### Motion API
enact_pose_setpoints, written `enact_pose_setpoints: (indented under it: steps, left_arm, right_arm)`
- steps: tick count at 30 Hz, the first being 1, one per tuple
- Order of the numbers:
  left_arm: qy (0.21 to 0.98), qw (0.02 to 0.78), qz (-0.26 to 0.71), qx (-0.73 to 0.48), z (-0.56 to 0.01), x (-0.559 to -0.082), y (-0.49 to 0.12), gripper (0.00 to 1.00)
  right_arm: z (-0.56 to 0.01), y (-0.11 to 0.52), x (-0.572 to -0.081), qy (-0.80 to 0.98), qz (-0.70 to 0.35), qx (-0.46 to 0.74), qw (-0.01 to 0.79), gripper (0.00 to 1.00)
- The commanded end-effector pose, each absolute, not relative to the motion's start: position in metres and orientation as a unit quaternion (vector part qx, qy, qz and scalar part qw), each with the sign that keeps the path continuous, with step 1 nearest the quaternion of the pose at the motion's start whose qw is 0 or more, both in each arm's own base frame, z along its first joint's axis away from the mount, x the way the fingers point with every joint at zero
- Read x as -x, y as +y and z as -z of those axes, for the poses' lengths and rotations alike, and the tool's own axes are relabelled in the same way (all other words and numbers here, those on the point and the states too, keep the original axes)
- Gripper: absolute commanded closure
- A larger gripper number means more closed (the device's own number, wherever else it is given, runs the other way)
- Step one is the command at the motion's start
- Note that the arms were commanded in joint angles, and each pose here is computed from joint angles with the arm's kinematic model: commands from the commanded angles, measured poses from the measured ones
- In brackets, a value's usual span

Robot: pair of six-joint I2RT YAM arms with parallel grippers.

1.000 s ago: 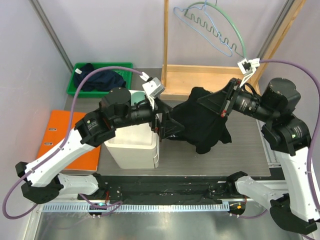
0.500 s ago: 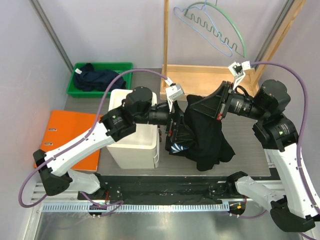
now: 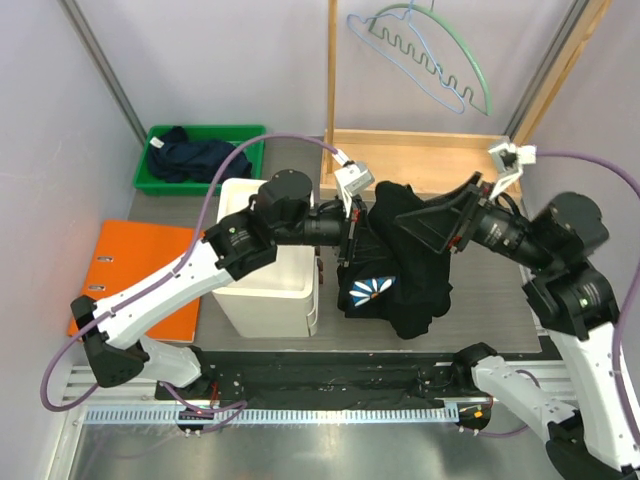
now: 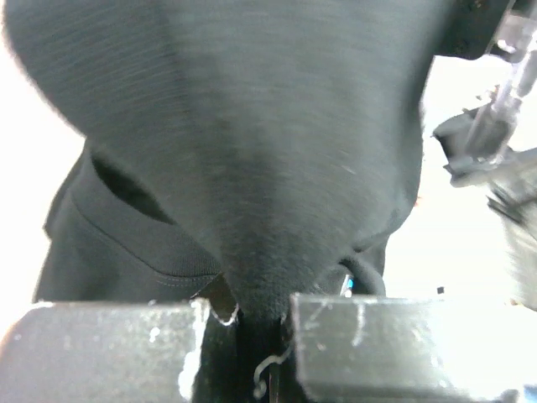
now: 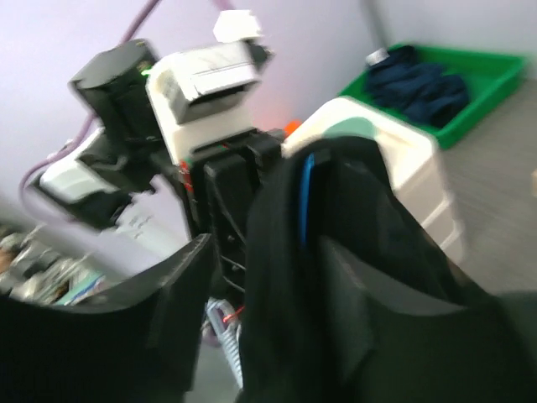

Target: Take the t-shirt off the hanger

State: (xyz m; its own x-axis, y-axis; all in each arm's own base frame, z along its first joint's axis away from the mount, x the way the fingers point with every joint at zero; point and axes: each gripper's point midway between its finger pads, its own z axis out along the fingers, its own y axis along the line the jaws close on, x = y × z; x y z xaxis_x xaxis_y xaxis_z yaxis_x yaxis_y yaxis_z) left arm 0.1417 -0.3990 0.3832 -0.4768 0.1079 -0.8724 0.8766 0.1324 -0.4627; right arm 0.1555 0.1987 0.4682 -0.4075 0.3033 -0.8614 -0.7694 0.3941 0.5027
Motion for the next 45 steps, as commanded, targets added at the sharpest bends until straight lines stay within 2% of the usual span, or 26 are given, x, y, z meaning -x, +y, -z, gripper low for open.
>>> enact_pose_setpoints:
  steps: [1, 2, 5, 10, 16, 21, 25, 28, 33, 37, 45]
  left_arm:
    - [0.645, 0.467, 0.511, -0.324, -0.445, -0.175, -0.385, 1.00]
    - [0.642, 0.485, 0.500, -0.321, -0.450, -0.181, -0.382, 1.00]
    - [0.636, 0.534, 0.476, -0.290, -0.477, -0.202, -0.372, 1.00]
    - [0.617, 0.589, 0.464, -0.241, -0.523, -0.242, -0.353, 1.00]
    - [0.608, 0.637, 0.435, -0.191, -0.557, -0.292, -0.325, 1.00]
    - [0.608, 0.674, 0.397, -0.138, -0.577, -0.339, -0.277, 1.00]
    - [0.619, 0.699, 0.345, -0.094, -0.579, -0.373, -0.223, 1.00]
    - [0.627, 0.727, 0.277, -0.045, -0.577, -0.407, -0.159, 1.00]
    - [0.631, 0.732, 0.256, 0.037, -0.562, -0.452, -0.084, 1.00]
    - [0.600, 0.760, 0.230, 0.100, -0.559, -0.490, -0.025, 1.00]
    - [0.572, 0.785, 0.201, 0.127, -0.550, -0.552, 0.004, 1.00]
  right_arm:
    - [-0.473, 0.144, -0.169, 0.668, -0.409, 0.063, 0.619, 0.31]
    - [-0.468, 0.132, -0.164, 0.672, -0.393, 0.041, 0.626, 0.18]
    - [-0.453, 0.095, -0.167, 0.678, -0.329, -0.036, 0.656, 0.01]
    - [-0.447, 0.054, -0.156, 0.667, -0.268, -0.100, 0.687, 0.00]
    - [-0.456, 0.047, -0.143, 0.650, -0.268, -0.099, 0.704, 0.00]
    - [-0.452, 0.053, -0.146, 0.658, -0.272, -0.090, 0.696, 0.00]
    - [-0.448, 0.057, -0.150, 0.666, -0.273, -0.083, 0.689, 0.00]
    - [-0.445, 0.060, -0.153, 0.672, -0.272, -0.075, 0.685, 0.00]
    - [-0.438, 0.068, -0.164, 0.687, -0.268, -0.064, 0.673, 0.00]
    - [-0.435, 0.076, -0.172, 0.695, -0.274, -0.057, 0.662, 0.00]
    - [-0.416, 0.102, -0.184, 0.718, -0.314, -0.043, 0.619, 0.00]
